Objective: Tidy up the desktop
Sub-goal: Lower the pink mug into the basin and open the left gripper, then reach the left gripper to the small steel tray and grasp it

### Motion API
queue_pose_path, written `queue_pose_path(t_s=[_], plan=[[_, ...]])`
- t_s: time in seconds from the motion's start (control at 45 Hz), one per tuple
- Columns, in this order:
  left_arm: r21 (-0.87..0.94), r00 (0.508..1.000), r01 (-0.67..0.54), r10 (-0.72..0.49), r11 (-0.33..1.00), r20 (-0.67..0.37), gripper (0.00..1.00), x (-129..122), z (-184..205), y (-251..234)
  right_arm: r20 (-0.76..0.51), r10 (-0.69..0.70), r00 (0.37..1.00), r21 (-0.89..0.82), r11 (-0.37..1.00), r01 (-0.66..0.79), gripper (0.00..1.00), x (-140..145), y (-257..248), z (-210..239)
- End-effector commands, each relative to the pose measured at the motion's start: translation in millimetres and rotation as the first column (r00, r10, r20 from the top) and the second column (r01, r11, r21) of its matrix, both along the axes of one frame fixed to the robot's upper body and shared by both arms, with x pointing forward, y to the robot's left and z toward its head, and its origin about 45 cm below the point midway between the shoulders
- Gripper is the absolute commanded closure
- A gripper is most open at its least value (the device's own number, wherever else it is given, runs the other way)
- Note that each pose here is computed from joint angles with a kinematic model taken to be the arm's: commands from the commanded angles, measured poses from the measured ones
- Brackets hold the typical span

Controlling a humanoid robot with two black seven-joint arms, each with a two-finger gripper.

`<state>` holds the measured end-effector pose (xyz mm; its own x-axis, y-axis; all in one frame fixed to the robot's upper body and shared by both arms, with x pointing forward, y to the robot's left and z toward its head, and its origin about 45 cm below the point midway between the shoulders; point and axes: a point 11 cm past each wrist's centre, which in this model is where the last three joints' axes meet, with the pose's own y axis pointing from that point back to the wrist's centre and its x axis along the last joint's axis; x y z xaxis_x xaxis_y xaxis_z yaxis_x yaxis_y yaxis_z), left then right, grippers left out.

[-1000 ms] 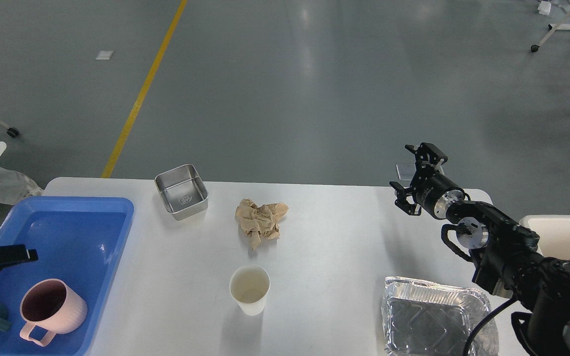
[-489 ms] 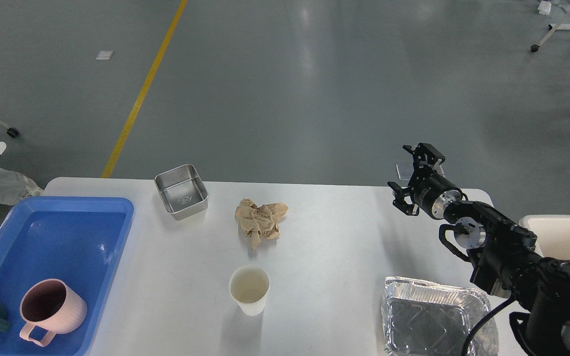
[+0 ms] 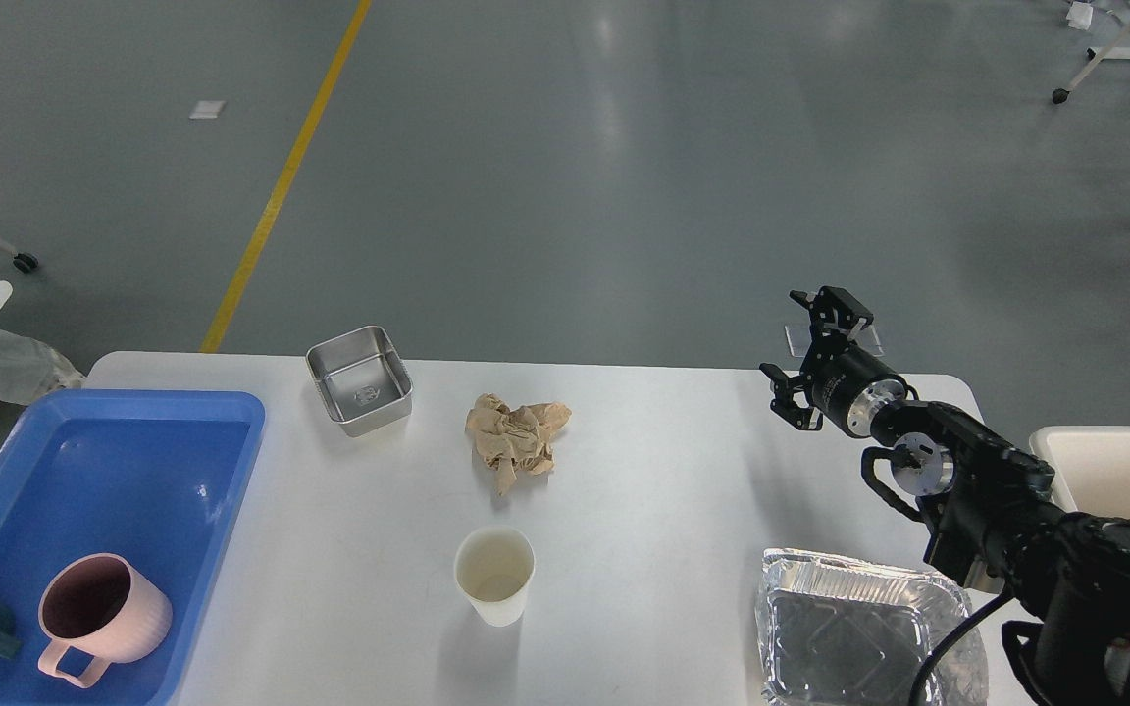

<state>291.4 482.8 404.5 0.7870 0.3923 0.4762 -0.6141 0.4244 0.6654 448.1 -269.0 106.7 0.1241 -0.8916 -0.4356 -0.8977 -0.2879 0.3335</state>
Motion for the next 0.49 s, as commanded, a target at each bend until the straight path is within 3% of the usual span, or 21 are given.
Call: queue_pose_path(t_s=[0.0,0.267,0.467], plan=[[0.003,0.999,0.012,-0.012,1.0,0.04,0.02,1,19,-2,-0.002,0.005,1.0,-0.009,1.0,-0.005,0.0,-1,-1,-1],[0.006,0.997,0.021,-0.021,1.0,0.077,0.02,7,30,-6,-0.003,0.009,1.0,-0.016,1.0,-0.009,0.0,0,0,-1],[0.051,1.0,-0.018,0.018,0.999,0.007,0.03,26,-15,-13,-0.002,0.01,1.0,-0.015,1.0,-0.01,0.0,0,1,0]])
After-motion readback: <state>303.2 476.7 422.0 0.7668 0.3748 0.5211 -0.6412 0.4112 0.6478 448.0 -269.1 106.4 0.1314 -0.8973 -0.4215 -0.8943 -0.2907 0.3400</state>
